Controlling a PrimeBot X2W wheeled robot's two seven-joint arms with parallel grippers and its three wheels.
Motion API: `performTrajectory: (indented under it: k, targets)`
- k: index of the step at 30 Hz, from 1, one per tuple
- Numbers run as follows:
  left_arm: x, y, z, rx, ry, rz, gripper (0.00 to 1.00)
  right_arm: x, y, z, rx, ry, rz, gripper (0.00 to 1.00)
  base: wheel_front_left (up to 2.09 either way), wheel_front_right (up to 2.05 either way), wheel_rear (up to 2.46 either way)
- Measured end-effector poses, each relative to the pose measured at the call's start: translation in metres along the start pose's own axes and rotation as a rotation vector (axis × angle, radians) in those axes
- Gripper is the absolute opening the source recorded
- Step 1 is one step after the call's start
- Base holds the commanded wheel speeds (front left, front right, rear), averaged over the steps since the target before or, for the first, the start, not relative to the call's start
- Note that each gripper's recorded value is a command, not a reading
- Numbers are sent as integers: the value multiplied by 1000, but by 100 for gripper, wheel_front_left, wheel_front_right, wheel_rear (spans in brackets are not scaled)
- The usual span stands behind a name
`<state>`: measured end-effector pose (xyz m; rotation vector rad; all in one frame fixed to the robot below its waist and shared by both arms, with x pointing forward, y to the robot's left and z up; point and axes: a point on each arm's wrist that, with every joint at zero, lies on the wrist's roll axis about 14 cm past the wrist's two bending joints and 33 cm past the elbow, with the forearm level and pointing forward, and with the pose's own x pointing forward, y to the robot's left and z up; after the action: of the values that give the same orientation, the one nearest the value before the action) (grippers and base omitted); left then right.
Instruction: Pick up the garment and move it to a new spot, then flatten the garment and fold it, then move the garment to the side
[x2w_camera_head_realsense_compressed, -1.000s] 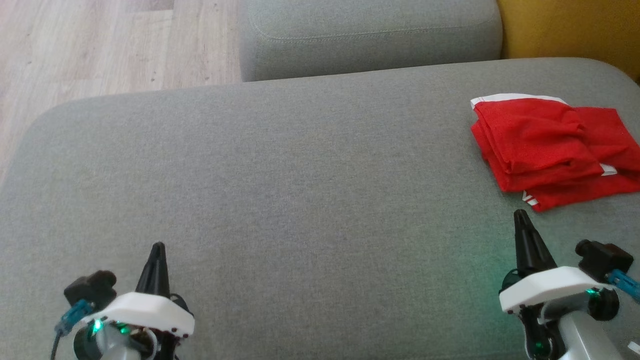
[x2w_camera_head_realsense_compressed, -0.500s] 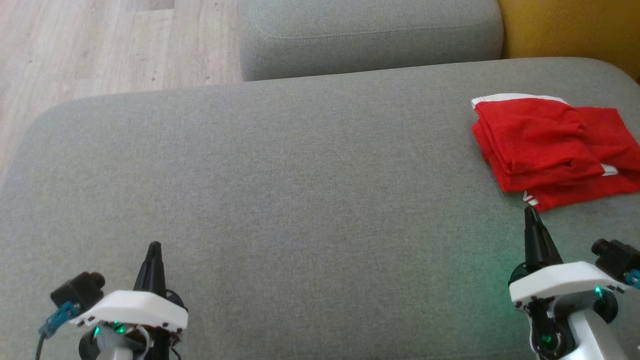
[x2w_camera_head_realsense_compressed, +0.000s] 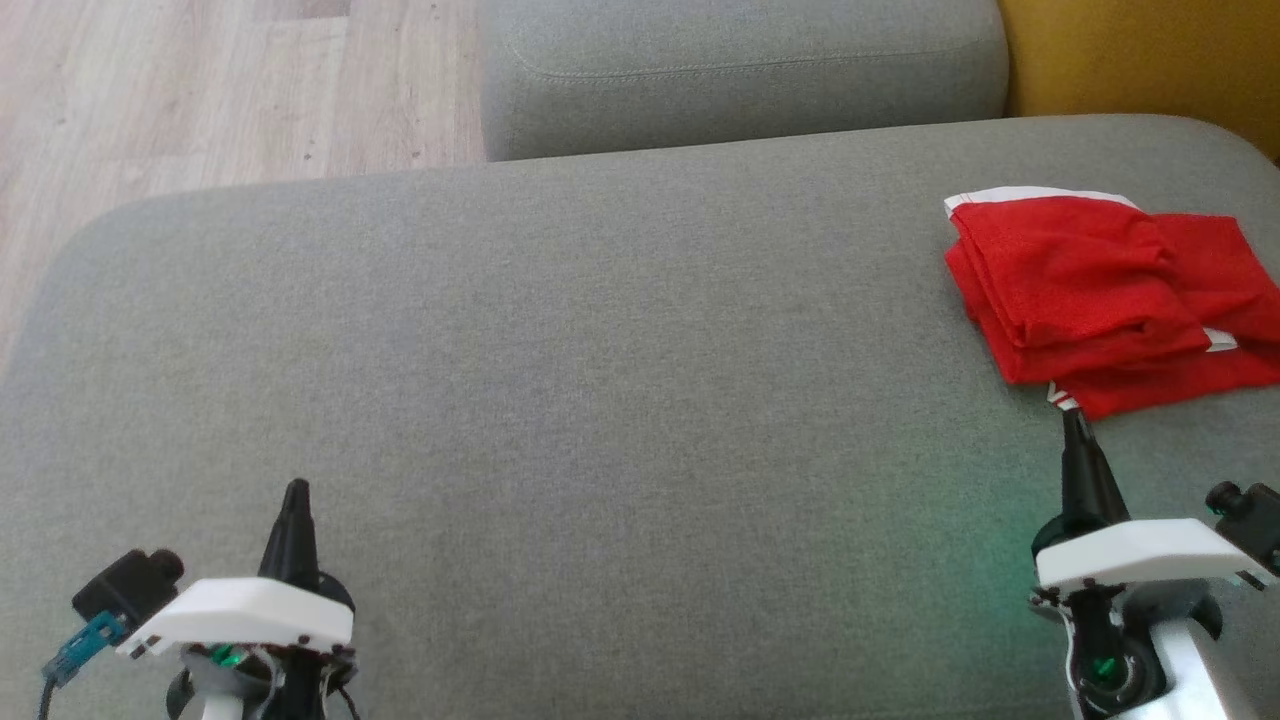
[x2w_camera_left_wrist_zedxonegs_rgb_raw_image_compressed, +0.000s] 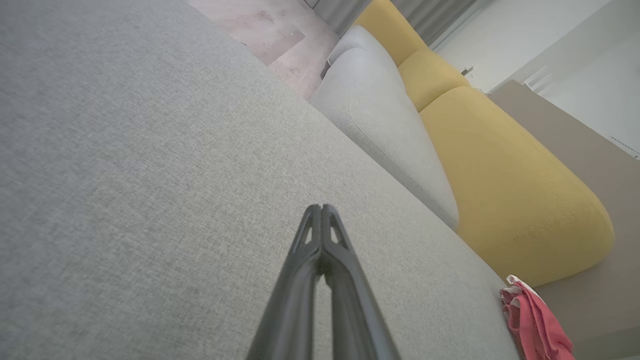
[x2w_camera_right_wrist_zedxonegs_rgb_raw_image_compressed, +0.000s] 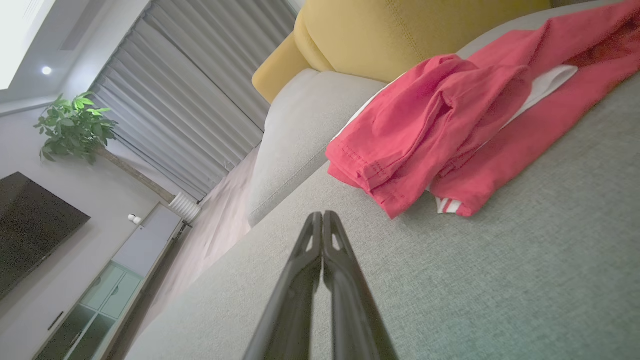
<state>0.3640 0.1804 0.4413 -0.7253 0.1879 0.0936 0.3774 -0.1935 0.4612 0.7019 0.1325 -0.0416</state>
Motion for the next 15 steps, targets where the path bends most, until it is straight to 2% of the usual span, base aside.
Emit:
performTrajectory:
  k: [15]
  targets:
    - [1, -3, 3, -172, 9, -6, 0, 1, -2, 7, 175, -12, -13, 0, 0, 0, 0]
